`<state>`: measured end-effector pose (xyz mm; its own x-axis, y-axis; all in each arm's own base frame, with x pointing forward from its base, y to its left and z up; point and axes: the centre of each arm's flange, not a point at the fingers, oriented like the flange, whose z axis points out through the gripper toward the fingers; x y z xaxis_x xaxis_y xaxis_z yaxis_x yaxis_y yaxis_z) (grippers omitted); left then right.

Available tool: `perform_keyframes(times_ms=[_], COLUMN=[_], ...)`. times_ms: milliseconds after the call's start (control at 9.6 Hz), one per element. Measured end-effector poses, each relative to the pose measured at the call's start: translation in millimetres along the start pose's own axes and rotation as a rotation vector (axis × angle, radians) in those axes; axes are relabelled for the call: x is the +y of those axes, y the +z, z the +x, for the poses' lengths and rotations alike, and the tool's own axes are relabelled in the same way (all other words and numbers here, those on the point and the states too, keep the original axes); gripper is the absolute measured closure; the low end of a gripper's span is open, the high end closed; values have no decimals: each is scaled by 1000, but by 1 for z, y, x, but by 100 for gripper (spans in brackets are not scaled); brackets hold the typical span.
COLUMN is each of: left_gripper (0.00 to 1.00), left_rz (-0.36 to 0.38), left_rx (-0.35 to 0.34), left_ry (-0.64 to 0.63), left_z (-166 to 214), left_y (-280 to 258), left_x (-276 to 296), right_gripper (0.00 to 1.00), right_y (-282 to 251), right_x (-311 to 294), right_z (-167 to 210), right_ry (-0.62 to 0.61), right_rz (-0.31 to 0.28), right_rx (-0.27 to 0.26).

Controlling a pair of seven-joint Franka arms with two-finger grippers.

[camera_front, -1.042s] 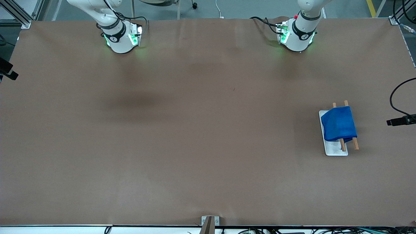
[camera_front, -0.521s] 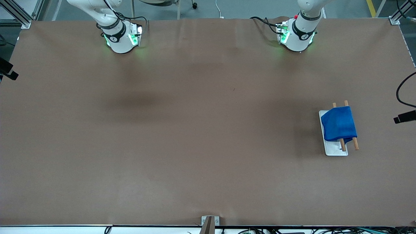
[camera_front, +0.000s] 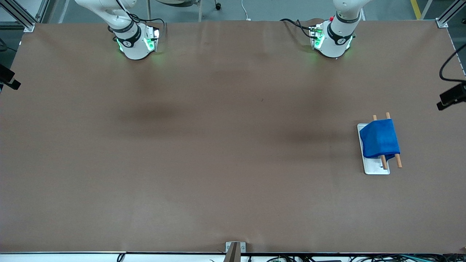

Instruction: Right arm passes towel to left arm to hang

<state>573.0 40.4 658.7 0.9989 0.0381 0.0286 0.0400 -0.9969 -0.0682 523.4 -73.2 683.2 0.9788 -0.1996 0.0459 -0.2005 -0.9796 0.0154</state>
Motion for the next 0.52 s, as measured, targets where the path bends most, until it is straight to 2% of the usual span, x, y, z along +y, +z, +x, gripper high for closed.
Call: perform_keyframes(times_ms=[208,521], left_gripper=[0,0], left_rz=[5,-34], left_rx=[7,9], left_ry=[14,40], left_z=[-15,-29], left_y=[-20,-32], left_x=[17,41], right_gripper=[0,0], right_y=[0,0], right_x=[0,0], right_z=[0,0], right_ry=[0,0], right_rz=[0,0], right_rx=[0,0])
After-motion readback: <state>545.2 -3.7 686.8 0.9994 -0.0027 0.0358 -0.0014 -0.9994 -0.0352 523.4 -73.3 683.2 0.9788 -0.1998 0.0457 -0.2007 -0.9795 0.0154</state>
